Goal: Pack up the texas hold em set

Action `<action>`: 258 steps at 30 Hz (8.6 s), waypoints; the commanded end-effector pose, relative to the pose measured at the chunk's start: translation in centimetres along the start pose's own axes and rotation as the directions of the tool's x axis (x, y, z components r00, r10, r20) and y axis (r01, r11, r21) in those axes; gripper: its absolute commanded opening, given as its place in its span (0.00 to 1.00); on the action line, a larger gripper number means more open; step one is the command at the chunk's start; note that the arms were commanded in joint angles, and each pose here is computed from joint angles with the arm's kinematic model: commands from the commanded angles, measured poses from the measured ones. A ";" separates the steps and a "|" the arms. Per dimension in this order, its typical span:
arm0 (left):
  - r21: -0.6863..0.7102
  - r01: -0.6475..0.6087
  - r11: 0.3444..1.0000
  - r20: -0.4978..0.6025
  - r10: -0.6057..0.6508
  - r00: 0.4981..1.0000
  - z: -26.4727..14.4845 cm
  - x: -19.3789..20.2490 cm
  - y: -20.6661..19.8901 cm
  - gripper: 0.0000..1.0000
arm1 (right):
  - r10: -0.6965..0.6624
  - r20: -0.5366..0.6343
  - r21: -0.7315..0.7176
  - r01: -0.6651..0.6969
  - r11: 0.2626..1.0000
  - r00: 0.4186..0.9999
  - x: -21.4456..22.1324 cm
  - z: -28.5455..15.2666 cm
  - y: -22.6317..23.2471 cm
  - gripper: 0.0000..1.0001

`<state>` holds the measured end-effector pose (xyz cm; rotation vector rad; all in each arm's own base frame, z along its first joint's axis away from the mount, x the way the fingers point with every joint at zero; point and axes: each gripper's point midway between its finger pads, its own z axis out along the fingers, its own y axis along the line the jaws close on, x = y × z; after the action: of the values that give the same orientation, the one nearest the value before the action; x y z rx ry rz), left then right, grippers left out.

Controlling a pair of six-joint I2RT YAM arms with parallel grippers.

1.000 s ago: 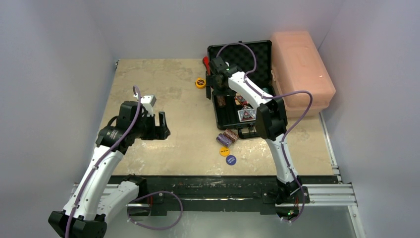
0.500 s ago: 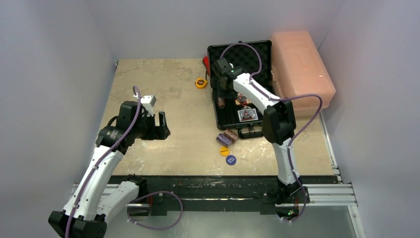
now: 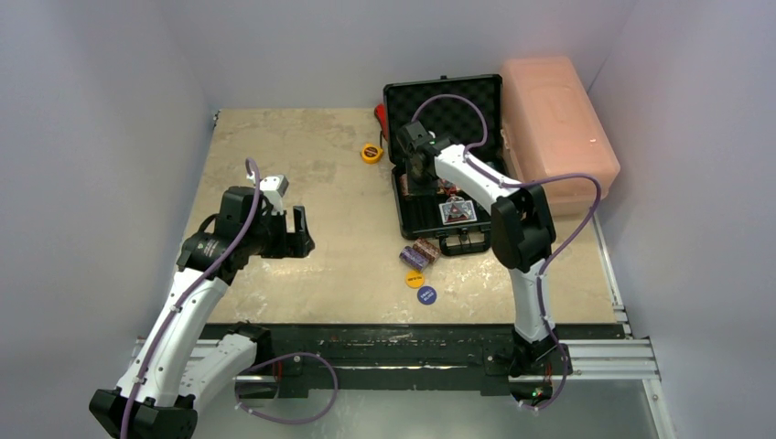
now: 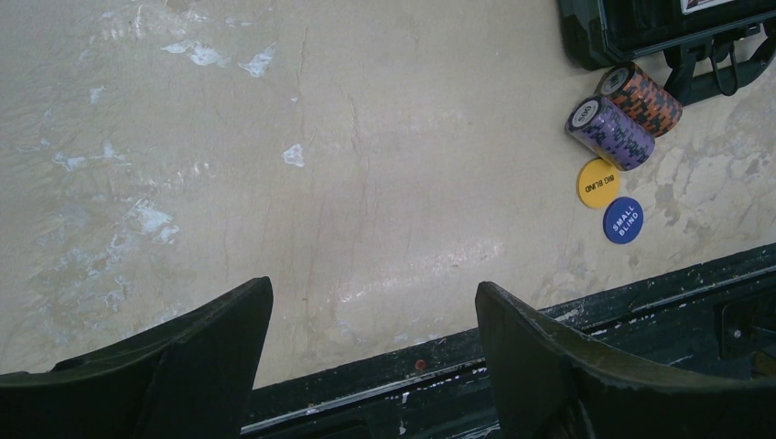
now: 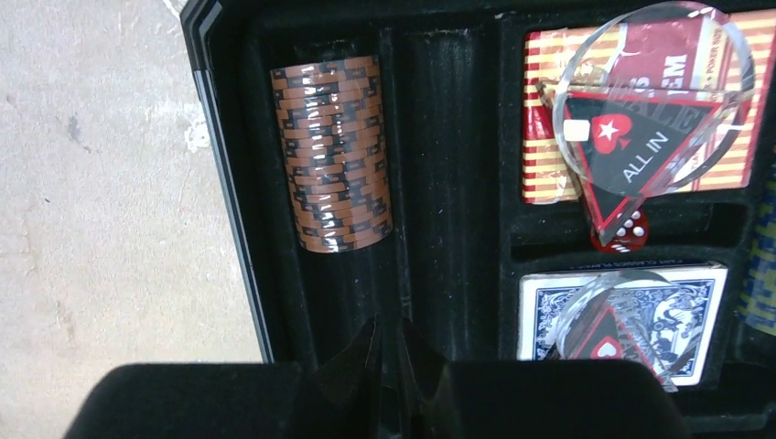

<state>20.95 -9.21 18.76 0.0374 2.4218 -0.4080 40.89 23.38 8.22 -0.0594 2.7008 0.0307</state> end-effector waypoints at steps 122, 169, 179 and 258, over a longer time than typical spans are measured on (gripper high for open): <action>0.161 -0.038 0.986 -0.032 0.043 0.999 0.8 1.2 -4.2 0.89 | 0.293 0.570 -0.441 -0.015 0.897 0.767 3.2 -26.6 -7.2 0.98; 0.353 -0.529 0.772 0.165 0.505 0.847 17.4 3.4 -23.1 0.99 | 0.220 0.568 -0.447 0.072 0.892 0.793 5.3 -22.2 -6.1 0.99; 0.351 -0.536 0.768 0.106 0.536 0.838 19.7 5.6 -23.0 0.99 | 0.217 0.547 -0.468 0.081 0.880 0.809 5.5 -21.7 -5.3 0.99; 0.100 -0.564 0.820 0.152 0.547 0.823 15.7 5.6 -15.4 0.94 | 0.195 0.507 -0.445 0.061 0.894 0.839 5.4 -20.7 -5.3 0.99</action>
<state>23.78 -28.52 4.94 0.8305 2.2071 -0.2400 27.40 17.29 23.64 -0.0674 2.0889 0.6036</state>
